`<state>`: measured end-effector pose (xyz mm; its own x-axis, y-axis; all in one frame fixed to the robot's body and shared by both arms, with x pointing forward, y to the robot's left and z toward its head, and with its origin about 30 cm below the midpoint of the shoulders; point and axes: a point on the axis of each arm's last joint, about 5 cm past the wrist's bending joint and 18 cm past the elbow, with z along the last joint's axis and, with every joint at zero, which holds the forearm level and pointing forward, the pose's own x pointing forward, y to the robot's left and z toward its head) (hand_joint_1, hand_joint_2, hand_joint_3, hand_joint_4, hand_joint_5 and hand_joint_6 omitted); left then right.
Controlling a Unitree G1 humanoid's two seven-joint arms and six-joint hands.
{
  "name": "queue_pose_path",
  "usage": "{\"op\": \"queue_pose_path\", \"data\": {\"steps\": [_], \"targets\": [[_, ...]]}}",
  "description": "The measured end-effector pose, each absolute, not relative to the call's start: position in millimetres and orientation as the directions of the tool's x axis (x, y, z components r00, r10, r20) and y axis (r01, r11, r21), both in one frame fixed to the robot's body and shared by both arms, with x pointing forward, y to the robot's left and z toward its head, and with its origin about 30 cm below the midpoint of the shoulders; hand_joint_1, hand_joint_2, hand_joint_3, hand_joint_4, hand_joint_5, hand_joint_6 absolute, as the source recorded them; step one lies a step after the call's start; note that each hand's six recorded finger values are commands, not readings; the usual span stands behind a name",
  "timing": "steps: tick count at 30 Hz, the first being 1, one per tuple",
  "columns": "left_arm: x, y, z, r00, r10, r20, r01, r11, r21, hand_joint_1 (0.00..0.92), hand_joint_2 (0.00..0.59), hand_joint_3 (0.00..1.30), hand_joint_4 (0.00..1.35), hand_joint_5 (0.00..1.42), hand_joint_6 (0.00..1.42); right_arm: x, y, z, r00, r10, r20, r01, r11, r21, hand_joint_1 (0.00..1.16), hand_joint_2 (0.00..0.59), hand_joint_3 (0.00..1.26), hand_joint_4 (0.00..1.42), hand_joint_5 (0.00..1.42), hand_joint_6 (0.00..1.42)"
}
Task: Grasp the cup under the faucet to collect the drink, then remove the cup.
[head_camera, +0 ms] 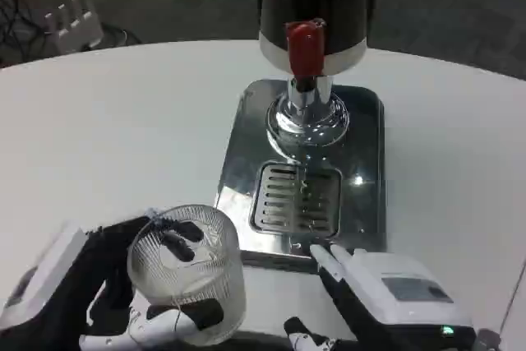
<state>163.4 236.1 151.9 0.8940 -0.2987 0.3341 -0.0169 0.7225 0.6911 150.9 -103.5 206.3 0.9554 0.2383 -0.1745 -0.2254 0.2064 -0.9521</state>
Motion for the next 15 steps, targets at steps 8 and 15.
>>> {"op": "queue_pose_path", "data": {"steps": [8,15], "targets": [[163.4,235.9,151.9,0.894,-0.299,0.335,-0.017,0.723,0.690,0.455,0.052,1.04,1.13,1.33,1.42,150.8,-104.2,205.9,0.955,0.237,-0.177,-0.227,0.202,-0.953,0.24,0.453,0.03,0.00,0.00,0.00],[164.1,235.7,152.4,0.892,-0.300,0.338,-0.019,0.723,0.691,0.455,0.051,1.04,1.13,1.33,1.42,152.3,-104.6,207.9,0.958,0.234,-0.167,-0.217,0.206,-0.954,0.24,0.453,0.03,0.00,0.00,0.00]]}}
